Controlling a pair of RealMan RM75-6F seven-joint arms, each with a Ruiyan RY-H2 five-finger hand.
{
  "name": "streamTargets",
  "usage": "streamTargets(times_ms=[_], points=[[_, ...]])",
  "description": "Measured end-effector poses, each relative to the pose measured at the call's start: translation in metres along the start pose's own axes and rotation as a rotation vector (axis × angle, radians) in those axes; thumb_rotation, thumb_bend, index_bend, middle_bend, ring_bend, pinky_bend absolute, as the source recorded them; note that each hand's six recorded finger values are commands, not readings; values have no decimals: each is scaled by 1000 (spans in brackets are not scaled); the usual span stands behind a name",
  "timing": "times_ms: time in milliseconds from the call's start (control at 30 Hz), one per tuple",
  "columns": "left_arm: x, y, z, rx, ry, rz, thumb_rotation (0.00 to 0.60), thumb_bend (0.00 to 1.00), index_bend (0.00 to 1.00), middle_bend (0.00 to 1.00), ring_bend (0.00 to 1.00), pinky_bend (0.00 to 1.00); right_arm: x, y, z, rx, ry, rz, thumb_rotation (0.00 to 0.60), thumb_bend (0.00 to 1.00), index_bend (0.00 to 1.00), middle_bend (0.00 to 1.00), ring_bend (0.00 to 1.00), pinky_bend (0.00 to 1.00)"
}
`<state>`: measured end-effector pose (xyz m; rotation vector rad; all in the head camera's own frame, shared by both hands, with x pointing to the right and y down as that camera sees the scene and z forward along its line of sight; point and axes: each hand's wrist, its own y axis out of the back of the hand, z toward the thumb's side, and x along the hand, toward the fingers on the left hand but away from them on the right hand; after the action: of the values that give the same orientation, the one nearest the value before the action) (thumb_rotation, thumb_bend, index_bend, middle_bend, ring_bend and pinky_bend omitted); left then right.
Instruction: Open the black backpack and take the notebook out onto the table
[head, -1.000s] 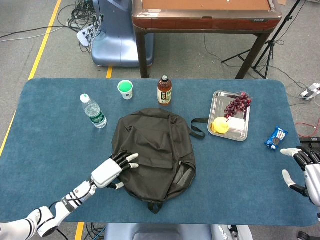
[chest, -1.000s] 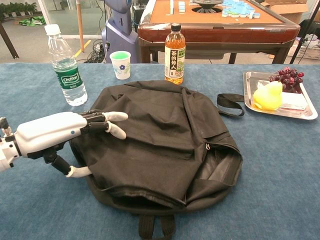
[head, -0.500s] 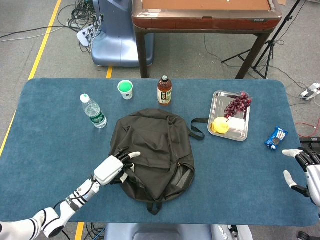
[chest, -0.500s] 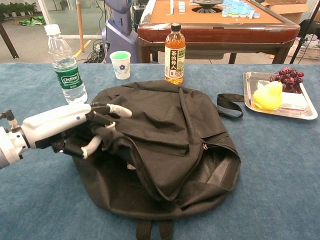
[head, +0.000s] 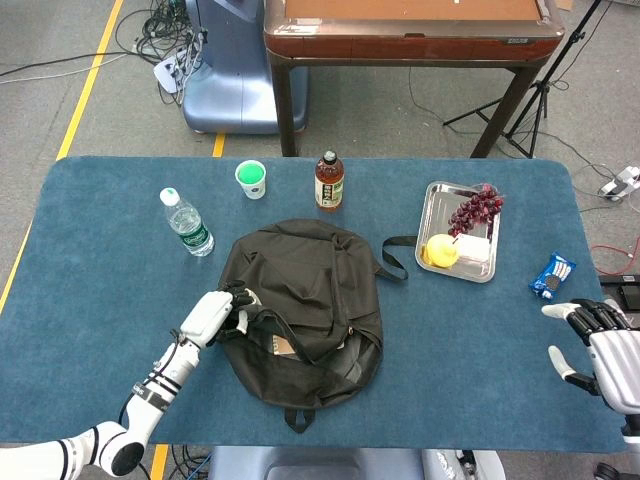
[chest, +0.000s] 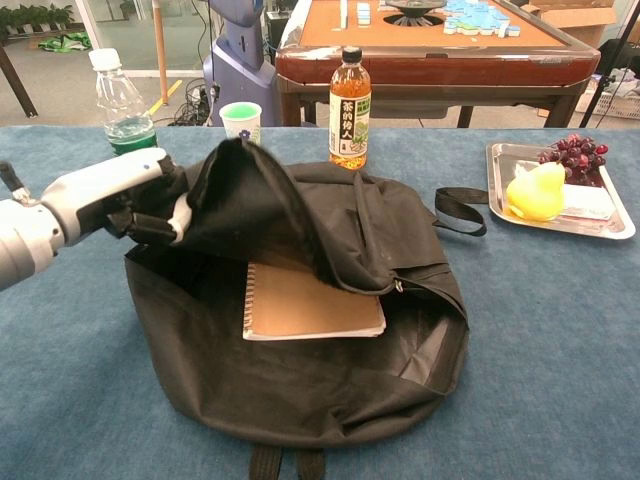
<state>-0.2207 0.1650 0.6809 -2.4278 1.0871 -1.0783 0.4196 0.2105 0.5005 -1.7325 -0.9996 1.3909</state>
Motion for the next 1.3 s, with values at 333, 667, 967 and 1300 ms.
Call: streamTargets(times_ms=[333,667,967,1300], points=[[28,9,21,20,35,-4,600,754,668,465,422,165,-6,-14,26,-2,119,60,600,389,314,306,180,222],[53,15,27,5,111,-1,600,754,621,466,431,195,-12,-32,60,-7,261,141,600,391,314,306,180,222],[70,22,20,-24,199,27,600,753,585,466,433,225,-20,-49,89,-22,364,208,600,392,314,306,180,222],[80,34,6,-62,289,59,600,754,561,466,434,233,-36,-73,129,-21,493,302,600,392,314,306,180,222]])
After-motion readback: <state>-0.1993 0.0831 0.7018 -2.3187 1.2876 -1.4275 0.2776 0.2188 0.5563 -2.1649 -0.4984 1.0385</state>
